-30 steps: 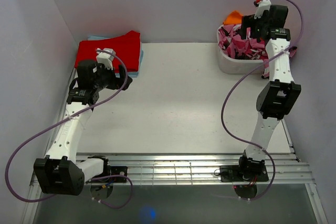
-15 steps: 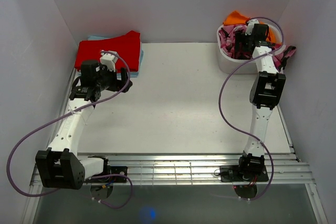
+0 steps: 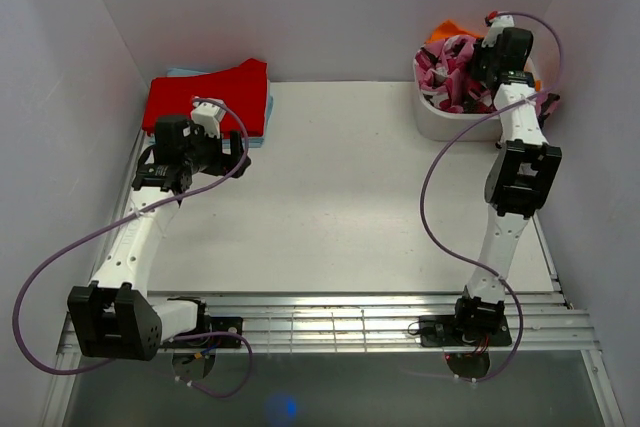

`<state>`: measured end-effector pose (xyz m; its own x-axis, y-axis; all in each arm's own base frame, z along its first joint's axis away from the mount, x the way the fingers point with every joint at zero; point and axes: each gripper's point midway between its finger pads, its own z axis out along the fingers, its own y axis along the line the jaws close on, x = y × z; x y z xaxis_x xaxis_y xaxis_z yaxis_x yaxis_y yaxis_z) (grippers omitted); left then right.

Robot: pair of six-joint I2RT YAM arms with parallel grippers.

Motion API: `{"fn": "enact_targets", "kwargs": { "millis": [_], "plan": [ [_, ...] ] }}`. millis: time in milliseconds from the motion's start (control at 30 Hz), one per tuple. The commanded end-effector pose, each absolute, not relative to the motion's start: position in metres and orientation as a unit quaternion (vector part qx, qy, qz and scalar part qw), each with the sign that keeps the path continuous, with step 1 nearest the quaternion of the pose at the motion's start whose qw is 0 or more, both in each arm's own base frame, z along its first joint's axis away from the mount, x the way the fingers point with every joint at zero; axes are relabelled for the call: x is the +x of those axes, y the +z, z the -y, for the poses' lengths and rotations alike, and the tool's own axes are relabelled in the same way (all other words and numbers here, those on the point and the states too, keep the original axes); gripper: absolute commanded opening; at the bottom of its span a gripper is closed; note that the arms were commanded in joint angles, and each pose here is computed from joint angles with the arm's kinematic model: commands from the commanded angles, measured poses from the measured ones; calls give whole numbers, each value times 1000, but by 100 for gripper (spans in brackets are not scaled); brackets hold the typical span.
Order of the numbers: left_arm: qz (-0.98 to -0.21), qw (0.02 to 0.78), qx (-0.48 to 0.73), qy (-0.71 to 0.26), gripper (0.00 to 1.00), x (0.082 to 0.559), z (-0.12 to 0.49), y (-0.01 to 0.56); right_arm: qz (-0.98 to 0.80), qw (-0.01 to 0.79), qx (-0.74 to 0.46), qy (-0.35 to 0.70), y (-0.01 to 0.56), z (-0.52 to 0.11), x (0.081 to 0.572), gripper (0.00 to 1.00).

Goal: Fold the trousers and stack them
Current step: Grab the trousers from the pile

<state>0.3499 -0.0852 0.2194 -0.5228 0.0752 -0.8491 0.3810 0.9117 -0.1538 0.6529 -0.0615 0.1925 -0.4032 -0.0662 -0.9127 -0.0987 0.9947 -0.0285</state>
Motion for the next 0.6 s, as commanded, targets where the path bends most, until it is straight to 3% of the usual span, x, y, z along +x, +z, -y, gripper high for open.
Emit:
{"fn": "enact_targets", "kwargs": {
  "millis": [0, 233, 567],
  "plan": [
    [-837, 507, 139, -151, 98, 350, 82, 249, -645, 762, -56, -11, 442, 59, 621, 8],
    [-824, 531, 135, -142, 98, 345, 79, 264, -485, 874, -28, -11, 608, 50, 525, 8],
    [-812, 558, 121, -123, 98, 340, 71, 282, -299, 953, -29, 45, 745, 20, 372, 8]
  ]
}}
